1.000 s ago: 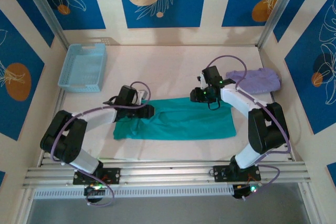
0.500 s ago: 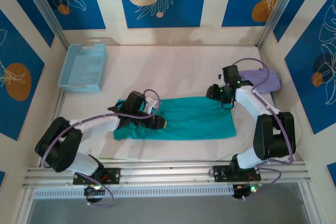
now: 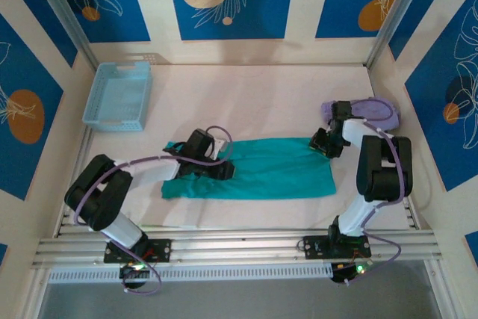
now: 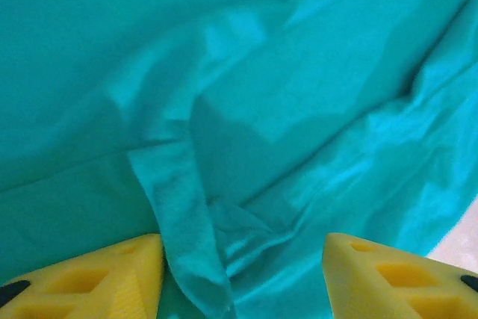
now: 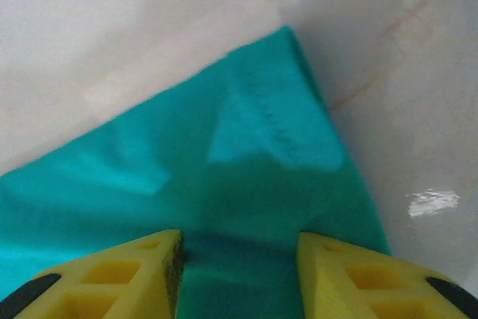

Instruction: Fold the inside-out t-shirt

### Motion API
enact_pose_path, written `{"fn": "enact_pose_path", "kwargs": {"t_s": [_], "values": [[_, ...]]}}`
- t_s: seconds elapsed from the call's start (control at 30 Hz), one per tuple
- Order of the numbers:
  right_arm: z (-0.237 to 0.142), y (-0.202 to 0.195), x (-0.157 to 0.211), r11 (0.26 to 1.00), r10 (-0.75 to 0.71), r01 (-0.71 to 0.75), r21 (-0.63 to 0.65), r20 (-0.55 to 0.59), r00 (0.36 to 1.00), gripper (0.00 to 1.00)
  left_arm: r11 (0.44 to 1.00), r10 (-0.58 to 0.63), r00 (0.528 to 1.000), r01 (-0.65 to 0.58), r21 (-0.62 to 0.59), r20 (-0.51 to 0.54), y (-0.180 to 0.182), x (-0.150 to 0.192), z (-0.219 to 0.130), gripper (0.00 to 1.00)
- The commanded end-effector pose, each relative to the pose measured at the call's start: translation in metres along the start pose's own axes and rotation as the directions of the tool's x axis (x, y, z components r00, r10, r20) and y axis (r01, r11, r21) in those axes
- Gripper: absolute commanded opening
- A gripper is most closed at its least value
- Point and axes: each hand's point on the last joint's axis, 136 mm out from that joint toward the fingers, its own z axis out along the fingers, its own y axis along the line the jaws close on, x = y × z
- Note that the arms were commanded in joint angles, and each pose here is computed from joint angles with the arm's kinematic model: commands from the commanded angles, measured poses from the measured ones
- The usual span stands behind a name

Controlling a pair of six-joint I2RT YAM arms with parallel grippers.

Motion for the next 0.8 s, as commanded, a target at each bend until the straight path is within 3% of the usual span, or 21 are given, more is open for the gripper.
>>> {"fn": "enact_pose_path", "kwargs": {"t_s": [0.0,0.07,0.2,0.33,0.43,0.53,0.77], "values": [[-0.011,-0.002,-0.003,0.999,0.043,-0.042,-0.016,0.009,0.999,0.42,0.992,0.045,0.997,-0.037,0.123,-0.064,-0.025,0.023,0.0,0.57],[-0.024,0.01,-0.006,0.999,-0.001,0.004,-0.05,0.062,0.998,0.42,0.984,0.052,0.997,-0.042,0.174,-0.049,-0.035,0.024,-0.007,0.57],[-0.056,0.058,0.004,0.972,-0.179,0.204,-0.121,0.188,0.966,0.43,0.974,0.066,0.995,-0.081,0.214,0.075,-0.05,0.002,-0.031,0.6],[-0.072,0.125,0.054,0.868,-0.35,0.407,-0.286,0.231,0.908,0.45,0.986,-0.015,0.984,-0.015,0.167,0.177,-0.035,-0.02,-0.056,0.61],[-0.072,0.172,0.111,0.765,-0.414,0.442,-0.468,0.168,0.895,0.48,0.986,-0.161,0.964,0.15,0.069,0.211,0.009,-0.021,-0.073,0.61],[-0.063,0.206,0.17,0.709,-0.467,0.415,-0.571,0.062,0.882,0.48,0.96,-0.274,0.938,0.281,0.002,0.214,0.045,-0.007,-0.081,0.6],[-0.027,0.245,0.278,0.695,-0.581,0.371,-0.616,-0.178,0.794,0.42,0.936,-0.341,0.93,0.35,-0.043,0.139,0.063,0.024,-0.072,0.59]]}}
